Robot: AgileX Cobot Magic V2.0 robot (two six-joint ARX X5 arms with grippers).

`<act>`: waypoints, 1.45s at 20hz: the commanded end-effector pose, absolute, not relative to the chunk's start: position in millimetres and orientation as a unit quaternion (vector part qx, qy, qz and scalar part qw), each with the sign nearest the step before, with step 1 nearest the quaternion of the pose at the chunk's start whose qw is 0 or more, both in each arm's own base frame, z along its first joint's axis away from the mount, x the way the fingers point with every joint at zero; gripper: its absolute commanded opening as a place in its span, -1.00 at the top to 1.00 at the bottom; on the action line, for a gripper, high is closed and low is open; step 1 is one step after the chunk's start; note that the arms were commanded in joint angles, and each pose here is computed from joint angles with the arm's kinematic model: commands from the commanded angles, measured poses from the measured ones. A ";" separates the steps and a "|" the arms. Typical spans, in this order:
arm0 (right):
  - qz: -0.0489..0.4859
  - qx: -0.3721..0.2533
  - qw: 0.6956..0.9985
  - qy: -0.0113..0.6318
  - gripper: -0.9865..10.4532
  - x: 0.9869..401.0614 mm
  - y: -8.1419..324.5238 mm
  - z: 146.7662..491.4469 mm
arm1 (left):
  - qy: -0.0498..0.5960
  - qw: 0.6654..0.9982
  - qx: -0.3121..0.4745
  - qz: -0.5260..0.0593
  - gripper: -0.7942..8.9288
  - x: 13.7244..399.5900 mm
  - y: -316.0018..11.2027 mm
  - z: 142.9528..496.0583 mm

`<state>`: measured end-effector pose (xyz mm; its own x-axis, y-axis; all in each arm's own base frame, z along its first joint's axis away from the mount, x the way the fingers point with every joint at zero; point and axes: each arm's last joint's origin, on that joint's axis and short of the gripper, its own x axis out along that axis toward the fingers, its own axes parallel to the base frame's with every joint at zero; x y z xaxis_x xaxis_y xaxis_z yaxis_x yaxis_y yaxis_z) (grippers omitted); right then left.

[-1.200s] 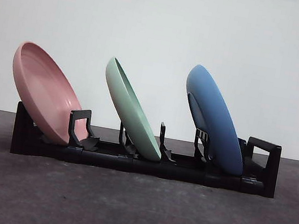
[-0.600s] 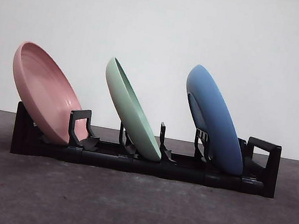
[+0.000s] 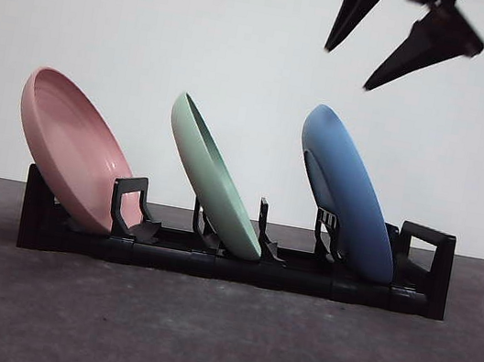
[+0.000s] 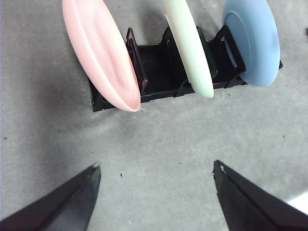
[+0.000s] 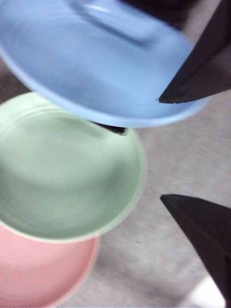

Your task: Place the plate

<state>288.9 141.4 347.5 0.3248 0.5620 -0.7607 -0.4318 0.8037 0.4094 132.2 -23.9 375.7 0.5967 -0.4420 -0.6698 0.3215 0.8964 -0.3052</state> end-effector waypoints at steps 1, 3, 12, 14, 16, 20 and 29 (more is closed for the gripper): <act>0.317 0.060 0.817 0.478 0.39 303.1 151.0 344.0 | 0.382 0.895 -0.074 -0.219 0.06 132.7 -24.4 381.8; 0.315 0.058 0.818 0.478 0.45 311.4 154.7 336.1 | 0.381 0.895 -0.074 -0.219 0.06 132.8 -24.4 381.9; 0.297 0.037 0.823 0.483 0.62 331.0 163.4 312.6 | 0.381 0.895 -0.073 -0.219 0.06 132.9 -24.4 382.0; 0.298 0.036 0.822 0.485 0.78 330.8 164.0 312.0 | 0.380 0.895 -0.073 -0.219 0.06 132.9 -24.4 382.0; 0.302 0.038 0.820 0.485 0.81 330.3 165.1 312.2 | 0.380 0.895 -0.073 -0.219 0.06 132.8 -24.4 382.1; 0.317 0.059 0.807 0.495 0.81 328.2 166.1 313.5 | 0.380 0.896 -0.073 -0.220 0.06 132.8 -24.4 382.1; 0.389 0.080 0.794 0.460 0.81 303.1 158.5 383.3 | 0.380 0.895 -0.073 -0.220 0.06 132.9 -24.4 382.0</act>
